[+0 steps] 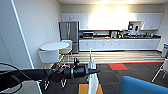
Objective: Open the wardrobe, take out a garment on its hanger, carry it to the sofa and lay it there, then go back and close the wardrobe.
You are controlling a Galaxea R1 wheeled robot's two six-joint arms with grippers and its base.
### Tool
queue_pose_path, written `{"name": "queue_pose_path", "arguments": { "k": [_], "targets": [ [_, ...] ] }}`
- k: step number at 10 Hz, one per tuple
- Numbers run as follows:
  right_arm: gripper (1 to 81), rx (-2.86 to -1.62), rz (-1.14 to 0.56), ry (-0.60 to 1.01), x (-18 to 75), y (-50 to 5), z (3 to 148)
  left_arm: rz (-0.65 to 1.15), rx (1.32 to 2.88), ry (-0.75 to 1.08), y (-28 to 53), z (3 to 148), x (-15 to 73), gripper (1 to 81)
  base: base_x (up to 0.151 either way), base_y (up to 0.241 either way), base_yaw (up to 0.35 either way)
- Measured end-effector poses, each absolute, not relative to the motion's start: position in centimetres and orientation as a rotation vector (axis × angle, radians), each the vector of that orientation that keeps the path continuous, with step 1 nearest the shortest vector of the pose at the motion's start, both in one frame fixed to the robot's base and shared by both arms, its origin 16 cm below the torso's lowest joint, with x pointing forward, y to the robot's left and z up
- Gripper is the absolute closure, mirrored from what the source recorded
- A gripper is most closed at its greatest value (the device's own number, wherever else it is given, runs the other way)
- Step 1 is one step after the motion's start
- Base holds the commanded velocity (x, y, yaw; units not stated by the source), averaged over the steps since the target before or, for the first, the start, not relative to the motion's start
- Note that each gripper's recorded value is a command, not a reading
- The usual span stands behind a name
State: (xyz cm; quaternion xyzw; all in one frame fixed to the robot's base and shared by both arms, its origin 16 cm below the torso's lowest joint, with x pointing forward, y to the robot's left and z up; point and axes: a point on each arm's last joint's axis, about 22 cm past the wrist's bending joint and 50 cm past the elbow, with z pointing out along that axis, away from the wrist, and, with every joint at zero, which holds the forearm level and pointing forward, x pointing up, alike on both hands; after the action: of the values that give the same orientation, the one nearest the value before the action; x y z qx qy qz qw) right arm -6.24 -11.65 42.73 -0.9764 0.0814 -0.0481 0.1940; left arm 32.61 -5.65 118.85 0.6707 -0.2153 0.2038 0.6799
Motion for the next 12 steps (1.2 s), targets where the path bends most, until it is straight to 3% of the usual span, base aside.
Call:
{"name": "queue_pose_path", "arguments": {
  "k": [4,8,12],
  "targets": [
    [1.0,-2.744,-0.132,0.224,-6.4,-12.1,42.7,0.458,1.508,-0.486,-5.5,118.8,32.5,81.1,0.000,0.000,-0.230],
    [1.0,-2.786,-0.134,0.242,-9.4,-17.2,42.4,0.457,1.510,-0.488,-5.5,118.8,32.4,81.1,0.000,0.000,-0.230],
    [1.0,-2.660,-0.173,0.261,-8.8,-14.5,44.4,0.458,1.510,-0.490,-5.5,118.7,32.4,81.1,0.000,0.000,-0.230]
  ]
}}
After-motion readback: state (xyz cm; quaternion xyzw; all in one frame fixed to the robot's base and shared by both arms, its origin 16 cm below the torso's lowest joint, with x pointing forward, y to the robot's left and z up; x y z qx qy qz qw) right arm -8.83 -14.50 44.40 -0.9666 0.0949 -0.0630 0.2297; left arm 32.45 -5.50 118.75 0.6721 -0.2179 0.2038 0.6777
